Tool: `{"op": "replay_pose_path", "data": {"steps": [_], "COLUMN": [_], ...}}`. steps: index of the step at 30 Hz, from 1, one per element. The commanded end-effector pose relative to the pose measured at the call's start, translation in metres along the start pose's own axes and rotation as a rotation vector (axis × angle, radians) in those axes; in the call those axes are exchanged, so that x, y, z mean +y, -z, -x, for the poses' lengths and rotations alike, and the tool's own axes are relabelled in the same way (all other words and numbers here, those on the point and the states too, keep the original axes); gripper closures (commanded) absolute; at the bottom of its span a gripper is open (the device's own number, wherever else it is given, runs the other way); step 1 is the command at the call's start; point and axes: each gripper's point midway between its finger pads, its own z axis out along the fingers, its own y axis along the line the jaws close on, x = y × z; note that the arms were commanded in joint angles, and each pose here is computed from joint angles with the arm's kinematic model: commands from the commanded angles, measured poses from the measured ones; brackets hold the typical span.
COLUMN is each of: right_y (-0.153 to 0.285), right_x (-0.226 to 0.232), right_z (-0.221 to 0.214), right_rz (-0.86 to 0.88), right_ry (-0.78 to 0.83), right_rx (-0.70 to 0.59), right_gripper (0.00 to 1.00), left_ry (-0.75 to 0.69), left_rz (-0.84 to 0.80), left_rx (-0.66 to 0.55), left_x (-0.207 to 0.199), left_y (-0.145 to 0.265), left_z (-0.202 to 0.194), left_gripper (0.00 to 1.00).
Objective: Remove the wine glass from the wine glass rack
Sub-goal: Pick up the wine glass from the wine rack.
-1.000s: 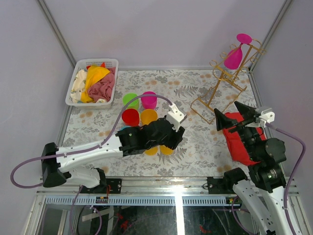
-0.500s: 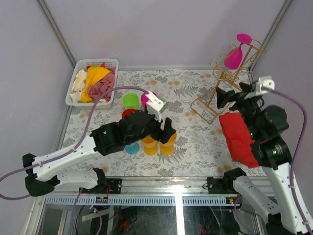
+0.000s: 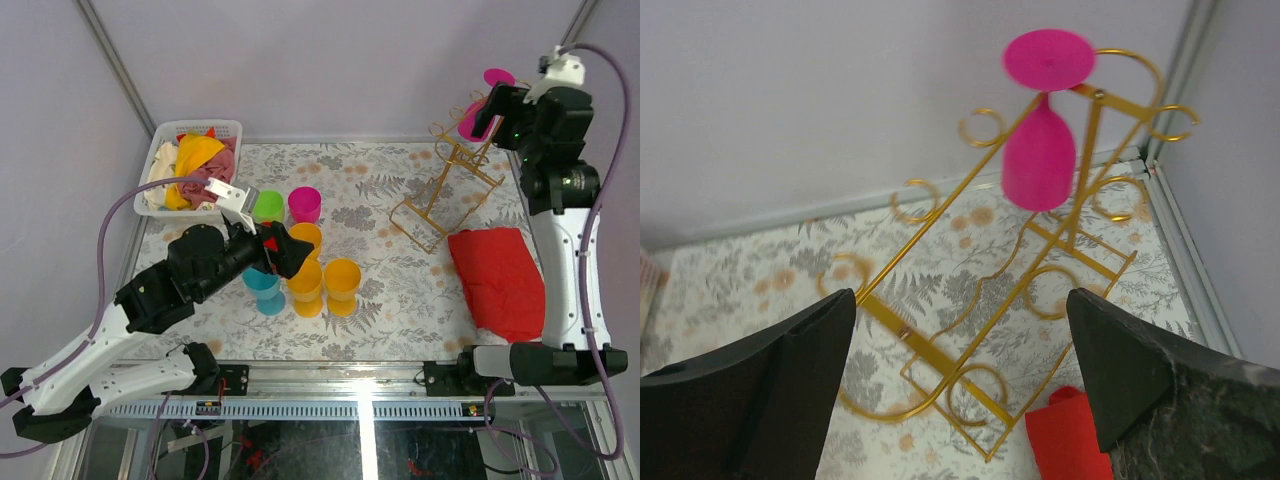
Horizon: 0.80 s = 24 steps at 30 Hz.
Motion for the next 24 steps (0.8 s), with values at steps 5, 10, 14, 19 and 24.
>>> {"op": "replay_pose_path", "data": {"steps": [5, 10, 14, 19, 24], "right_y": [-0.031, -0.058, -0.079, -0.117, -0.146], "right_x": [-0.036, -0.059, -0.068, -0.082, -0.097], "right_z": [0.050, 0.061, 0.064, 0.057, 0.054], "right_rz": [0.024, -0.009, -0.018, -0.059, -0.109], "right_ry": [-0.309, -0.402, -0.443, -0.456, -0.439], "right_rx": [-0.094, -0.152, -0.158, -0.138, -0.114], "right_gripper": [0.19, 0.23, 0.28, 0.32, 0.34], "left_ry": [0.023, 0.016, 0.007, 0.009, 0.026], "left_rz": [0.039, 0.039, 0.083, 0.109, 0.088], "left_rx": [-0.001, 0.001, 0.036, 0.055, 0.054], "left_x": [0.012, 0.014, 0.021, 0.027, 0.030], "left_y": [0.007, 0.011, 0.008, 0.002, 0.000], "left_z": [-0.008, -0.011, -0.017, -0.022, -0.018], "left_gripper": [0.00, 0.00, 0.00, 0.00, 0.00]}}
